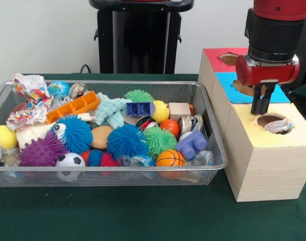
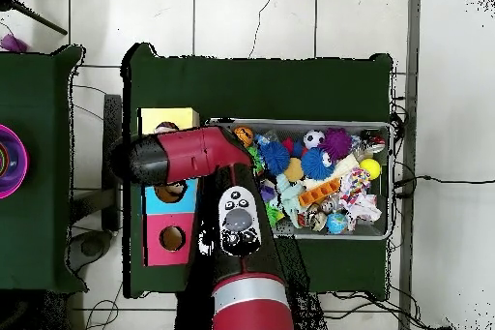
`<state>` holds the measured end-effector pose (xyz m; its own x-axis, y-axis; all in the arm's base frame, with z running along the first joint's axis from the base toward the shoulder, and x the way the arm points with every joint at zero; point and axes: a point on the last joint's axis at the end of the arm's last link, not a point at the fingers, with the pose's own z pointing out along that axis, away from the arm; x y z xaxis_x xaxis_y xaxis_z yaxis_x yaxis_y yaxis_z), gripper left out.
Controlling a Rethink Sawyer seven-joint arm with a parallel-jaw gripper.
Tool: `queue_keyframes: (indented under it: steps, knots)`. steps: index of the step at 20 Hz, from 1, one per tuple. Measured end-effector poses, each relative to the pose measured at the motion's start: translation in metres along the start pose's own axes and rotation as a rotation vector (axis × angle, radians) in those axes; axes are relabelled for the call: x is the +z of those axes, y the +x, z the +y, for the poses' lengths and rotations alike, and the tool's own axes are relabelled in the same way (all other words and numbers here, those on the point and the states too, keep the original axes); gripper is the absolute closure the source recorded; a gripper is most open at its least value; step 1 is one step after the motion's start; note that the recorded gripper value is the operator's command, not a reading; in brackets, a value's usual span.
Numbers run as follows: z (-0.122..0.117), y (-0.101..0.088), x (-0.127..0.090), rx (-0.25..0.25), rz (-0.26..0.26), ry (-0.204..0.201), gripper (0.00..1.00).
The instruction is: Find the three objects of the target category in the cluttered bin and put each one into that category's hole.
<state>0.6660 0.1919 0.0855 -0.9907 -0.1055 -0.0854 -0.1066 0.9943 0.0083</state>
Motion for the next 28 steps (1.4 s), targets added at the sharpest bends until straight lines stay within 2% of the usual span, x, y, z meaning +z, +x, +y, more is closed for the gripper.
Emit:
queue_keyframes:
  steps: [5,13,18,28]
  knots:
    - [0.013,-0.006,0.0,0.003,-0.008,-0.007,1.0]
    - [0.049,-0.015,0.002,0.001,-0.019,-0.03,1.0]
    - [0.049,-0.017,0.003,0.013,-0.021,-0.014,1.0]
    - [0.05,-0.02,0.004,0.029,-0.02,-0.016,1.0]
